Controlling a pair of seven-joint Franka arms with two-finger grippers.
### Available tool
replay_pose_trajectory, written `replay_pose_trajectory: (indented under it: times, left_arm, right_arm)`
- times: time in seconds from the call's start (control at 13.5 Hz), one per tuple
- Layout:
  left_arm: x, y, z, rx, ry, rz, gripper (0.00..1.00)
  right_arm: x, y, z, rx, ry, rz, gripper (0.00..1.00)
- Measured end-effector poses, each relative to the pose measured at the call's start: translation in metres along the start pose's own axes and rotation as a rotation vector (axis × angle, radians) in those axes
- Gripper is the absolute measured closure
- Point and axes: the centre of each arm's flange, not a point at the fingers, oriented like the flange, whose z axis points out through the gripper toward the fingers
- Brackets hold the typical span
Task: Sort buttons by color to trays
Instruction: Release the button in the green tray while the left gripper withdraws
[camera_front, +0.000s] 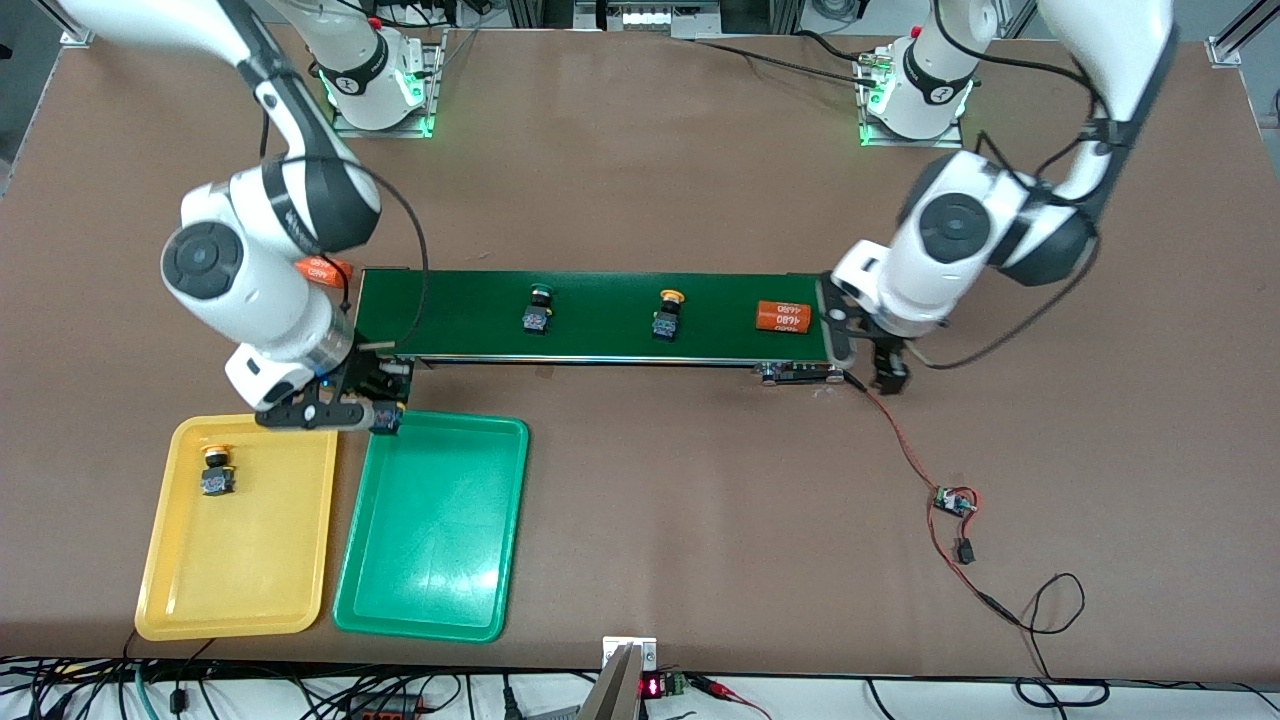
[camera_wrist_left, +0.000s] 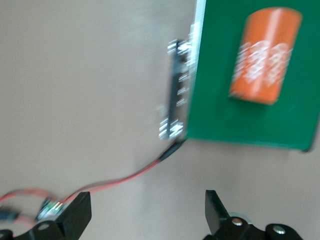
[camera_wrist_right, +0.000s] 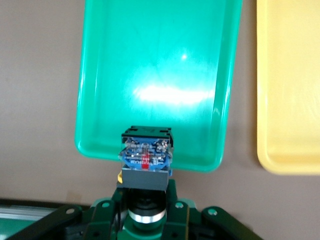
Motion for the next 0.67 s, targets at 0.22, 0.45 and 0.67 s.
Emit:
replay_pose_trajectory:
  times: [0.22,0.45,0.67]
  left_arm:
    - [-0.007,-0.018,-0.048,-0.038,0.005,-0.127,0.00]
    - [-0.018,-0.023,-0.075,-0.108,-0.011,-0.377,0.00]
    - [-0.023,-0.024,-0.088,-0.132,-0.055,-0.645,0.00]
  right_arm:
    - [0.029,0.014,0.031,0.016,0.043,-0.010,0.67]
    - [0.040,0.013,0.072,0.027,0.112,-0.032,0.67]
    - [0.039,0.010,0.105,-0.001,0.132,-0.073,0.67]
